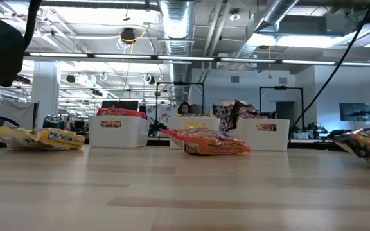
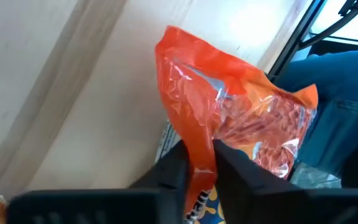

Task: Sort Maruchan noodles
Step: Put the orange noodle pack into the left white bin

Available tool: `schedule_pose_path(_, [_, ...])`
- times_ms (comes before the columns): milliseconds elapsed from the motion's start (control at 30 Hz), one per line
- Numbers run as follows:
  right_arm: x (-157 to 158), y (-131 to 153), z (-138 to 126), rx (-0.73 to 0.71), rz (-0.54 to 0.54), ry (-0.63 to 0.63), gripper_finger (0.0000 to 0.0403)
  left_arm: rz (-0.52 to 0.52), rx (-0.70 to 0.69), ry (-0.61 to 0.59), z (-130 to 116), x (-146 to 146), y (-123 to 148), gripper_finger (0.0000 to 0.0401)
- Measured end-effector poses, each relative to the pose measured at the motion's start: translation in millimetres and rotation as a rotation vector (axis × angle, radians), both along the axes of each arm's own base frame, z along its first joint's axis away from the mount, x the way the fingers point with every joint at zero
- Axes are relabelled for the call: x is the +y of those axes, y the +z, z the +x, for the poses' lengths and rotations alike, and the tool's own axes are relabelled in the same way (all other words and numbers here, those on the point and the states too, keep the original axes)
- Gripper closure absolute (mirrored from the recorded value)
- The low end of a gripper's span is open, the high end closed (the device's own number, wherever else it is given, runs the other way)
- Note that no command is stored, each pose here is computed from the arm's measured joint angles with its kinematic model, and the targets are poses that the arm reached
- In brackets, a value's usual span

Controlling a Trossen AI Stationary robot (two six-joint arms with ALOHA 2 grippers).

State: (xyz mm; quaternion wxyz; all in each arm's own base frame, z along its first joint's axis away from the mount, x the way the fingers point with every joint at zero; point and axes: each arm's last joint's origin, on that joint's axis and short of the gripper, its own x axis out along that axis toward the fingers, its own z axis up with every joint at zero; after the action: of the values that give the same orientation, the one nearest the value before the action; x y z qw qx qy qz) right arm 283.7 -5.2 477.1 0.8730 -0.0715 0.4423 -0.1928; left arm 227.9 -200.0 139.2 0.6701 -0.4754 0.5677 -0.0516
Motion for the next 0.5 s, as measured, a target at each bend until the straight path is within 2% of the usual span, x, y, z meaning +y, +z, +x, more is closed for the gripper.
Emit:
schedule_pose_path(100, [-0.5, 0.0, 0.0, 0.000, 0.000, -0.002, 0.0298, -0.005, 0.002, 0.013, 0.9, 0.6, 0.2, 0.0393])
schedule_pose_path(267, [-5.1, 0.2, 0.2, -0.004, -0.002, -0.019, 0.0298, -0.025, -0.002, 0.040, 6.2, 5.2, 1.5, 0.0400])
schedule_pose_path(500, [-12.9, 0.6, 0.2, -0.010, -0.002, -0.047, 0.0298, -0.044, -0.146, 0.065, 17.5, 18.3, 25.3, 0.0401])
